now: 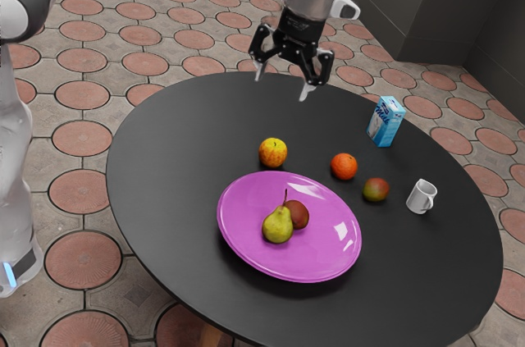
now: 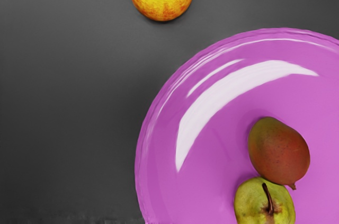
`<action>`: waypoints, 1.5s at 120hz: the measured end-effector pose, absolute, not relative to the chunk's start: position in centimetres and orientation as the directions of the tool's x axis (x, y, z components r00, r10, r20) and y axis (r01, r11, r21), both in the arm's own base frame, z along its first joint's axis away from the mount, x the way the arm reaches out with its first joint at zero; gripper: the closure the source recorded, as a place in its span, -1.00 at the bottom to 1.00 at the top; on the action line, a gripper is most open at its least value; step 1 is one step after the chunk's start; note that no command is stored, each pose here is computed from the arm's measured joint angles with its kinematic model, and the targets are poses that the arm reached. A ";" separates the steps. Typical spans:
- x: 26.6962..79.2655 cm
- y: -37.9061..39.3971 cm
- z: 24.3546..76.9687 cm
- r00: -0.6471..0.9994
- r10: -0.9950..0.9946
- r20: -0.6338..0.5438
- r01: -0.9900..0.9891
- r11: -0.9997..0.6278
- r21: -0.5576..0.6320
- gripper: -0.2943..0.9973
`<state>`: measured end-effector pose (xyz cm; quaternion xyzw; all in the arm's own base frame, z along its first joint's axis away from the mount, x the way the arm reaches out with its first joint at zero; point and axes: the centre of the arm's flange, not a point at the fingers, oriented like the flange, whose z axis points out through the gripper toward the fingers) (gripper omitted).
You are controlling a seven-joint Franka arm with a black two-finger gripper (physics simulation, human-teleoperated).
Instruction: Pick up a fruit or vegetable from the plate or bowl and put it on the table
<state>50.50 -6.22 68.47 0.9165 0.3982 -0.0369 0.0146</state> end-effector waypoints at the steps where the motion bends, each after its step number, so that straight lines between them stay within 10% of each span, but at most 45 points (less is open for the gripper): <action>1: 50.5 -6.3 68.4 0.667 0.740 -0.081 0.742 -0.670 -0.007 -0.54; 54: 55.6 -10.6 59.9 0.117 0.993 -0.026 0.972 -0.120 -0.204 -0.54; 85: 58.6 -12.6 54.0 -0.093 0.995 -0.025 0.990 0.090 -0.110 -0.54; 180: 54.1 -16.4 49.5 -0.266 0.958 -0.105 0.964 0.267 -0.009 -0.54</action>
